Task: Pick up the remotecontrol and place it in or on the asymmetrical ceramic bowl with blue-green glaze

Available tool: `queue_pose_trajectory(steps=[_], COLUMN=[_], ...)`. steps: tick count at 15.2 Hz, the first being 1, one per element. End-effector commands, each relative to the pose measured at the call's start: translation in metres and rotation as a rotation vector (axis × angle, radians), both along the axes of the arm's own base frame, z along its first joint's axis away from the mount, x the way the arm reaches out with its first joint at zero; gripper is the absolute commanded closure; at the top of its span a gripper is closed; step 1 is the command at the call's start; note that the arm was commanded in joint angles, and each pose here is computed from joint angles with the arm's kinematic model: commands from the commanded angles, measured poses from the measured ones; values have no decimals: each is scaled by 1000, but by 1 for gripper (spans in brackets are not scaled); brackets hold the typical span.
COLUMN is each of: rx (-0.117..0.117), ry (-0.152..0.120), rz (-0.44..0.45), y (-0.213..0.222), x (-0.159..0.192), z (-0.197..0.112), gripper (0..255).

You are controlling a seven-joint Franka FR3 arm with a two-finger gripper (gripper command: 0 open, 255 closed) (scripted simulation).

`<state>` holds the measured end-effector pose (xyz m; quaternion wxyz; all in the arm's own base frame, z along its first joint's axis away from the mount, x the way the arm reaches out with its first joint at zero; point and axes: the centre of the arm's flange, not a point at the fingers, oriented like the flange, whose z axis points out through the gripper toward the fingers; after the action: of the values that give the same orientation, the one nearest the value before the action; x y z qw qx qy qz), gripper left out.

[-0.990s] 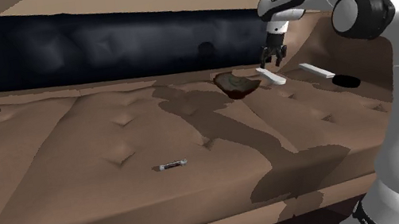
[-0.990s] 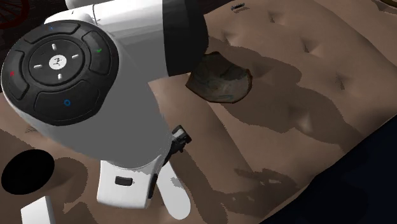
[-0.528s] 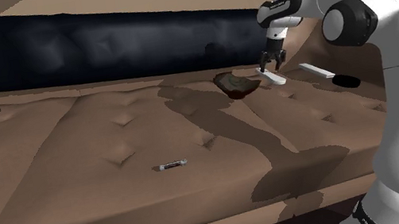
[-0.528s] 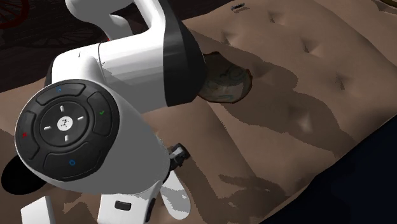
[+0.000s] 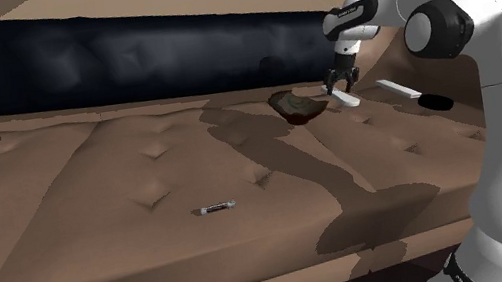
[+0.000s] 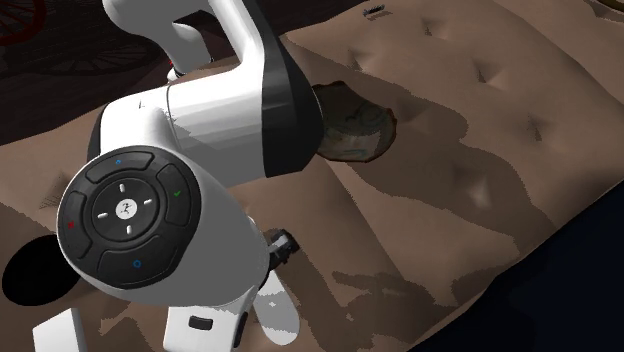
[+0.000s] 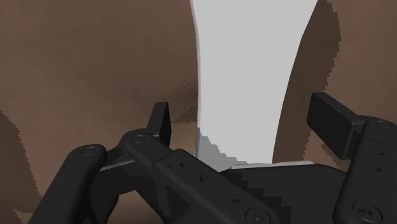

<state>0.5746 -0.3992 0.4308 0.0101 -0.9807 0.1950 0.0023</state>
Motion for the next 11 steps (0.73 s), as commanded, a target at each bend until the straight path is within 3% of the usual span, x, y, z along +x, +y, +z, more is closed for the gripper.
queue_pose_trajectory(steps=[1,2,3,11], rx=[0,0,0,0], ry=[0,0,0,0], rz=[0,0,0,0], y=[0,0,0,0], x=[0,0,0,0], z=[0,0,0,0], gripper=[0,0,255,255])
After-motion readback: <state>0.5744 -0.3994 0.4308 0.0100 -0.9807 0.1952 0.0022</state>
